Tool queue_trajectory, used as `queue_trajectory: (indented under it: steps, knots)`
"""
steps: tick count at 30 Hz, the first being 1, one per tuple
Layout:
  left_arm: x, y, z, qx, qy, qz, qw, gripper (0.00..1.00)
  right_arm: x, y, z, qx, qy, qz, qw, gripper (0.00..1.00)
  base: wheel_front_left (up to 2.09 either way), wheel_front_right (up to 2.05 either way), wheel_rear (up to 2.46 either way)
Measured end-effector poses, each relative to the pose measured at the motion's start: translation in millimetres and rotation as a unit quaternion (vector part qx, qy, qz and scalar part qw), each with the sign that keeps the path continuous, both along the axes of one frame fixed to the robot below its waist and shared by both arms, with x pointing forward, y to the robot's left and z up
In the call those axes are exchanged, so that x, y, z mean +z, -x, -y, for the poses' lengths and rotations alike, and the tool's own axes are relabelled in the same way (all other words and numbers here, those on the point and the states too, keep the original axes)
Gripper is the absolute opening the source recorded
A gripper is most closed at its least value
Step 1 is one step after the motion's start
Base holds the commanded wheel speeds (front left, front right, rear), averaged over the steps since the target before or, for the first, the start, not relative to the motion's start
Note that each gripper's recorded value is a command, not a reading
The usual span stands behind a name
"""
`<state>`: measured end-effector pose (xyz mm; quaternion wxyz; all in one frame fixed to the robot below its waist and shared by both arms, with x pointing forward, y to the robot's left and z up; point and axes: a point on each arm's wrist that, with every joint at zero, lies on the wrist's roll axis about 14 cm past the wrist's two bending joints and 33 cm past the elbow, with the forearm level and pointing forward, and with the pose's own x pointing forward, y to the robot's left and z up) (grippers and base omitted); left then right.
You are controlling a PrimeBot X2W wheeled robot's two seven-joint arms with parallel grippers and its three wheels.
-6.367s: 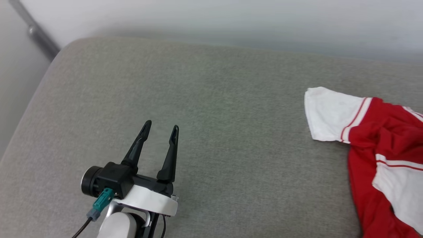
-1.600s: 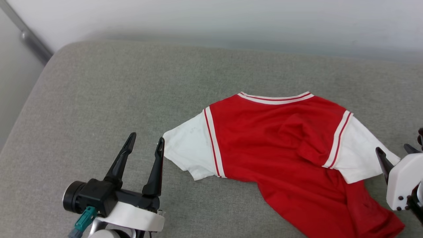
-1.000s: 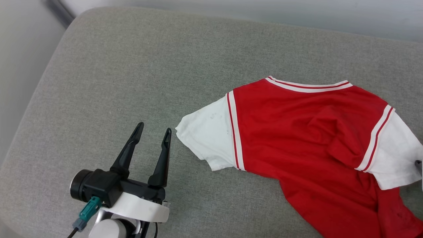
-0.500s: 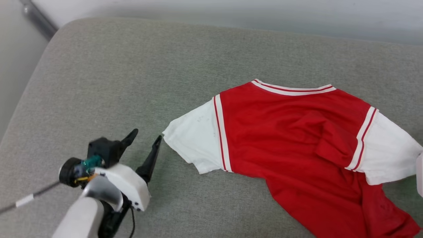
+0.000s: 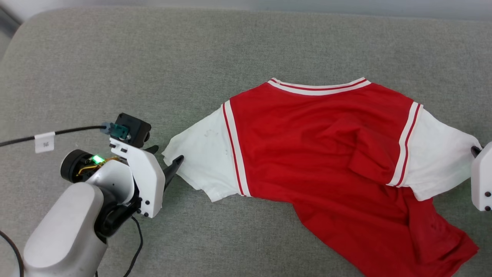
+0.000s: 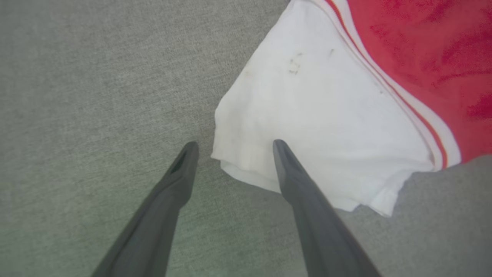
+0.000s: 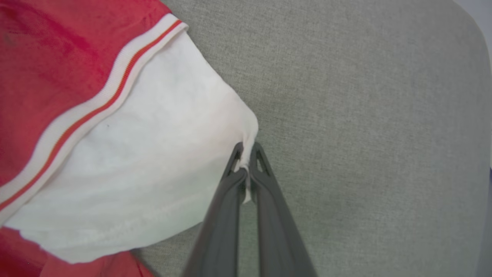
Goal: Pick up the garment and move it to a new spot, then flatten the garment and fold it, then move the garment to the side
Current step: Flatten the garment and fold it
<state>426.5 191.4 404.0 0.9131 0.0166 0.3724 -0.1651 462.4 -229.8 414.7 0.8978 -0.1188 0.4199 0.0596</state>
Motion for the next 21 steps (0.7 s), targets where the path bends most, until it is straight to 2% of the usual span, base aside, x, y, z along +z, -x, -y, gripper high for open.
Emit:
queue_trajectory:
  steps: [5, 11, 12, 13, 14, 15, 21]
  knots:
    - [-17, 0, 3, -0.019, -0.016, -0.05, 0.998, 1.0, -3, 1, -2, 0.002, 0.0, -0.002, 1.0, 0.0, 0.0, 0.0, 0.0]
    - [-28, -5, 7, -0.043, -0.038, -0.074, 0.996, 1.0, -6, 1, -1, 0.002, 0.0, -0.005, 1.0, 0.0, 0.0, 0.0, 0.0]
    - [-31, -4, 8, -0.047, -0.04, -0.082, 0.995, 0.88, -7, 1, -1, 0.002, 0.0, -0.005, 1.0, 0.0, 0.0, 0.0, 0.0]
    - [-32, -4, 9, -0.047, -0.037, -0.089, 0.994, 0.45, -7, 1, -1, 0.002, 0.001, -0.006, 1.0, 0.0, 0.0, 0.0, 0.0]
    - [-33, -4, 9, -0.048, -0.035, -0.092, 0.994, 0.11, -7, 1, -1, 0.002, 0.001, -0.006, 1.0, 0.0, 0.0, 0.0, 0.0]
    - [-34, -5, 10, -0.048, -0.033, -0.093, 0.994, 0.0, -7, 1, -1, 0.003, 0.001, -0.006, 1.0, 0.0, 0.0, 0.0, 0.0]
    - [-23, -14, 12, -0.048, -0.026, -0.041, 0.998, 0.0, 1, -1, -2, 0.006, 0.002, 0.01, 1.0, 0.0, 0.0, 0.0, 0.0]
